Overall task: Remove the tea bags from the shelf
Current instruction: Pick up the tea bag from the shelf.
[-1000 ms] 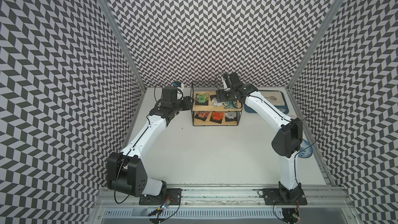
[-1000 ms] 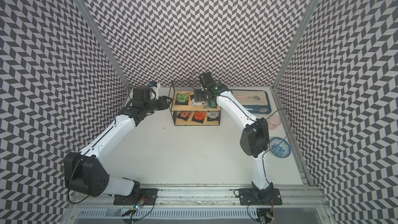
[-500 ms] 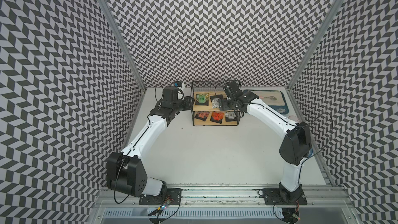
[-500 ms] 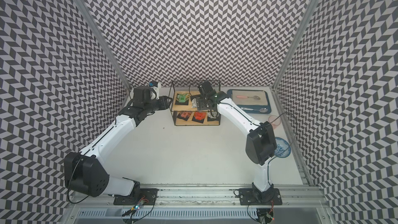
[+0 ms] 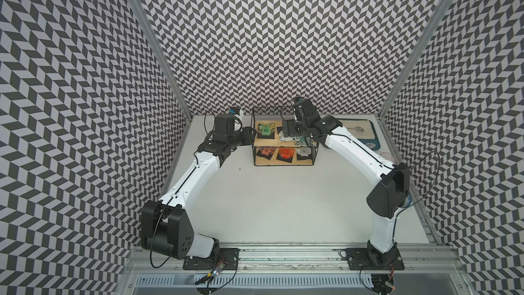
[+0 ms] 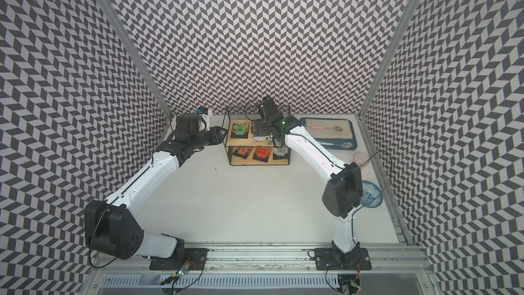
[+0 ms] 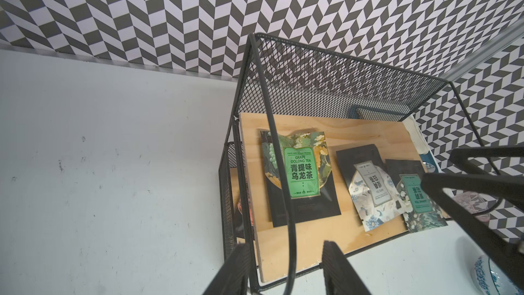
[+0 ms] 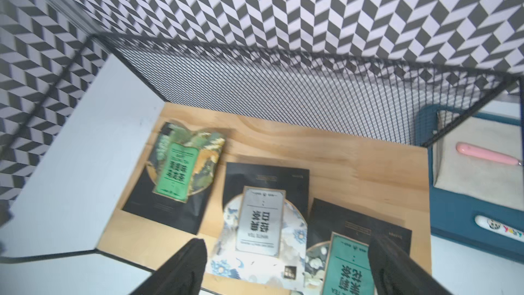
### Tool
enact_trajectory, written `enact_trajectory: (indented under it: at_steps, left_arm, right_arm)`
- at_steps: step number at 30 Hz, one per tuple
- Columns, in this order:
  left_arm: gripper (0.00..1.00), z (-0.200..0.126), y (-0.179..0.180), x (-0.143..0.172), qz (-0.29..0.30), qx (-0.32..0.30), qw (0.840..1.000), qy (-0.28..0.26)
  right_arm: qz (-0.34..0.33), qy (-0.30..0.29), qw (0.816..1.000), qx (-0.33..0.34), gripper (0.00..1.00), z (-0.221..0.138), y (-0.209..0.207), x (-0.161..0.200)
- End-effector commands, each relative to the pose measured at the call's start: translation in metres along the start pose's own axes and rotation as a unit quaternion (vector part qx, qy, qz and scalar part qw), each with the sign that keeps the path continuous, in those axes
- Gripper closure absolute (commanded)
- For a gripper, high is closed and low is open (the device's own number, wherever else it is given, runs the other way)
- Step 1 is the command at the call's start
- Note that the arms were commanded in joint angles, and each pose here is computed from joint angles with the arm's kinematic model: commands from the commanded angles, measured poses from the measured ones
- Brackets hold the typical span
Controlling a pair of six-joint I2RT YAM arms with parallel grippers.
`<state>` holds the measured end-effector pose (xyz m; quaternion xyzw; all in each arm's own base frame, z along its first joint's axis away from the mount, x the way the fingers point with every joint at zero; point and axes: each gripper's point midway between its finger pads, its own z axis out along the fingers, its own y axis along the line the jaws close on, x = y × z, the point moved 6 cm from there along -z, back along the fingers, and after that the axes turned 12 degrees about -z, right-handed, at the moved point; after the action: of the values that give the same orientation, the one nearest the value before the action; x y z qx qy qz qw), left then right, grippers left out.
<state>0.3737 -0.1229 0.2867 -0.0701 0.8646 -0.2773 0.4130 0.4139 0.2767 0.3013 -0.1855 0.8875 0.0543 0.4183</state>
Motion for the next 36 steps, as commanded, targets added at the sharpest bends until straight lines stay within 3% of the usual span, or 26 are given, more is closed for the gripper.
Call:
enact_trajectory:
  at_steps: [1,13,24,30,36]
  left_arm:
    - [0.54,0.004,-0.002,-0.001,0.008,0.001,1.0,-0.006]
    - [0.57,0.008,-0.002,0.001,0.009,0.0,1.0,0.002]
    - [0.57,0.006,-0.004,-0.001,0.013,0.0,1.0,-0.002]
    - [0.57,0.007,-0.003,-0.001,0.012,-0.003,1.0,-0.001]
    - [0.57,0.009,-0.003,0.0,0.013,-0.003,1.0,-0.001]
  right_arm:
    - [-0.018,0.011,1.0,-0.009,0.06,0.031,0.015,0.007]
    - [-0.034,0.054,0.998,0.005,0.18,0.064,0.019,0.03]
    - [-0.034,0.066,0.997,0.005,0.49,0.066,0.02,0.036]
    - [-0.032,0.03,0.999,0.0,0.56,0.044,0.021,0.011]
    - [-0.018,-0.031,0.999,-0.003,0.56,-0.011,0.017,-0.021]
